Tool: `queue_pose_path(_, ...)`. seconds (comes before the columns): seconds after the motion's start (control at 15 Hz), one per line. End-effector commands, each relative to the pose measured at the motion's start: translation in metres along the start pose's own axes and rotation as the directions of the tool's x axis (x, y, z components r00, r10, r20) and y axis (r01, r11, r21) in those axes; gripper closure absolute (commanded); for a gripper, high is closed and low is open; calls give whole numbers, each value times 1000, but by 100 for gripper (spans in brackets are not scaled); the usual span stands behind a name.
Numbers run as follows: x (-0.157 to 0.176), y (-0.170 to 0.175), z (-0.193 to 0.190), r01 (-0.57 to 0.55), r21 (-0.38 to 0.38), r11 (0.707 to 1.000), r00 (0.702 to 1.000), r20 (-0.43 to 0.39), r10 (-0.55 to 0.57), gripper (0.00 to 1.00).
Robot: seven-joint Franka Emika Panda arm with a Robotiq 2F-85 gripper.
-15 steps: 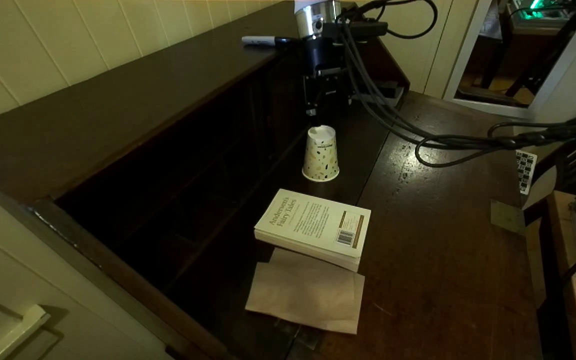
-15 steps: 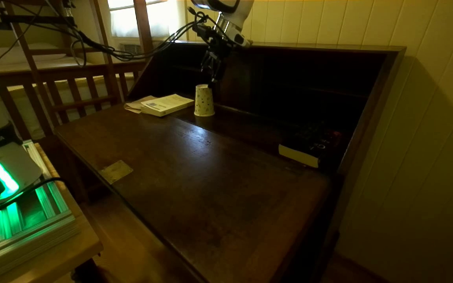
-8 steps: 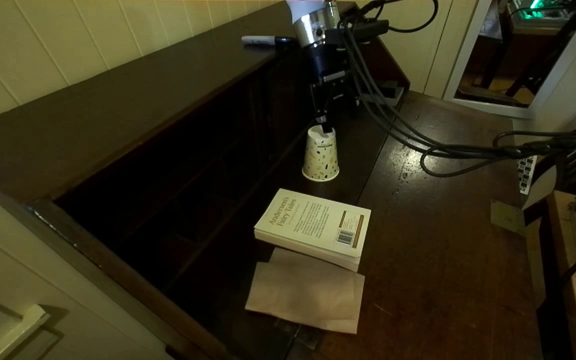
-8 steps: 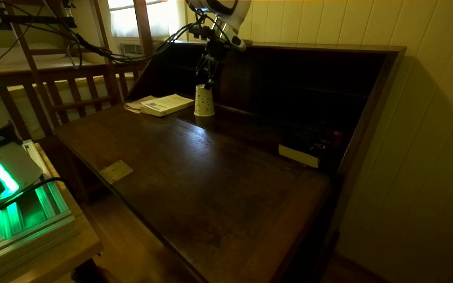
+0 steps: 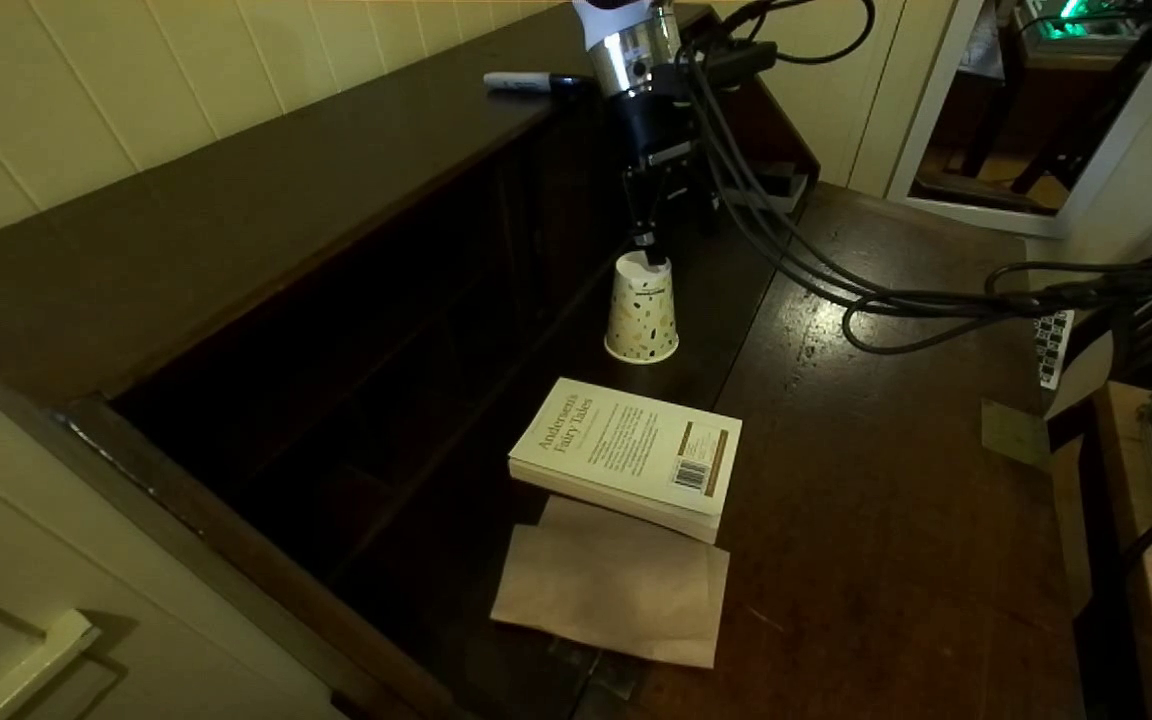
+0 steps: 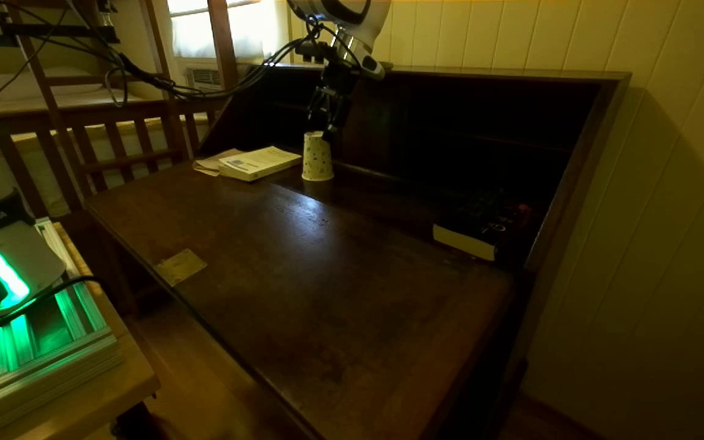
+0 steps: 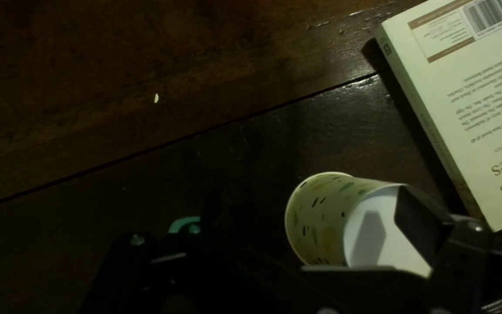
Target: Remove the marker from the top of the cup and put it on top of the cabinet then put the cup upright
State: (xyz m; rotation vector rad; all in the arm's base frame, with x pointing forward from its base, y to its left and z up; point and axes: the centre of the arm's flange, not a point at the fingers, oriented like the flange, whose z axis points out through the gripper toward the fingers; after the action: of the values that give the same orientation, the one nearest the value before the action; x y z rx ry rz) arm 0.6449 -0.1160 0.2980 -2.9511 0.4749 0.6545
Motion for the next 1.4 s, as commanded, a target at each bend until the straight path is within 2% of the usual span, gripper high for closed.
queue_pose_path(0.0, 5, 4, 7, -6, -18, 1000, 1000, -12, 6, 0)
queue_pose_path(0.4, 8, 8, 16, 7, -23, 1000, 1000, -6, -7, 0)
queue_pose_path(0.87, -15, 23, 8, -49, -27, 998, 999, -9, 48, 0)
queue_pose_path(1.07, -19, 22, 9, -11, -41, 999, 1000, 25, 12, 0)
queue_pose_path(1.33, -14, 3, 16, 67, -53, 996, 994, 87, -62, 0)
